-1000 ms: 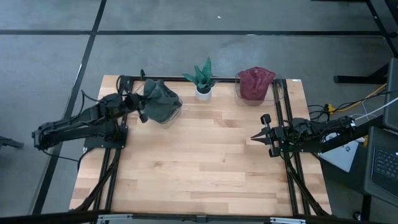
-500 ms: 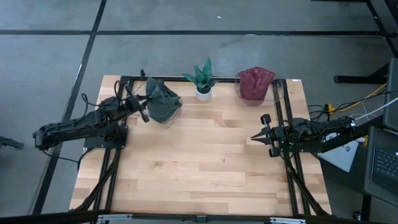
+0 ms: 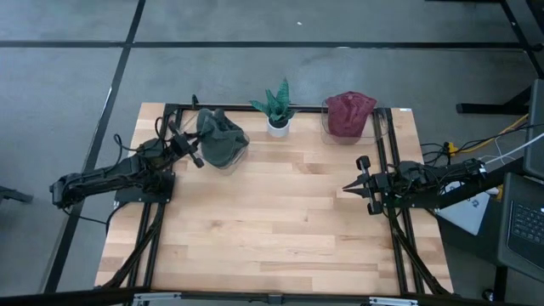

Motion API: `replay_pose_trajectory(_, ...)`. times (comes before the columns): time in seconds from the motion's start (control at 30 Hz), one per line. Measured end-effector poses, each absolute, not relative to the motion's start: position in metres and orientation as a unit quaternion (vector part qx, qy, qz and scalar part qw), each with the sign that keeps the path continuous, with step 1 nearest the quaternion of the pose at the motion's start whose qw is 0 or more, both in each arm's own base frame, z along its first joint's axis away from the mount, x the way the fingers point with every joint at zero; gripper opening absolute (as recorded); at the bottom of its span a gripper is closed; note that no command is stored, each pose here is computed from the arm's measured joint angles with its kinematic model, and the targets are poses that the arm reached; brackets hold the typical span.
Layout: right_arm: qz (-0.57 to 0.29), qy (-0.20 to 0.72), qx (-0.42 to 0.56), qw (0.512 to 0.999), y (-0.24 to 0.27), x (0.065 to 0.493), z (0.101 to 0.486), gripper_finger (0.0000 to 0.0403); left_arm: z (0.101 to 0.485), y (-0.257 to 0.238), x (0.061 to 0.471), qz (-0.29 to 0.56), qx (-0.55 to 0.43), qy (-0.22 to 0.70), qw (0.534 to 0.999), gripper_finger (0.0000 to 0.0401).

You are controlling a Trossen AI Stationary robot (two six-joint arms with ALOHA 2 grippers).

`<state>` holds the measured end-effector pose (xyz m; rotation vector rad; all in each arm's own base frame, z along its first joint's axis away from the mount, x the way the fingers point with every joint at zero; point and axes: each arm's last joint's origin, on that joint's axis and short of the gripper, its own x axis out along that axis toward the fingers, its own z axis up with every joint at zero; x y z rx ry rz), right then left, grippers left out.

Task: Pick & Place hat
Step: Put the black cap into the left transparent bin

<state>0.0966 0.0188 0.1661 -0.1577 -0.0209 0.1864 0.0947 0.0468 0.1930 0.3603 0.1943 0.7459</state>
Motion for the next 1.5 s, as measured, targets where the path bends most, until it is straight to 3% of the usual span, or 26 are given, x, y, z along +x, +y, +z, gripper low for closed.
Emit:
replay_pose_trajectory(0.67,0.093,-0.01,-0.079,0.993,0.019,0.097,0.166,0.0026,0.161,0.025,0.097,0.312,0.2,0.2,0.907,0.0006)
replay_pose_trajectory(1.5,0.093,-0.01,-0.079,0.993,0.019,0.097,0.166,0.0026,0.152,0.024,0.1,0.328,0.064,0.198,0.922,0.0027)
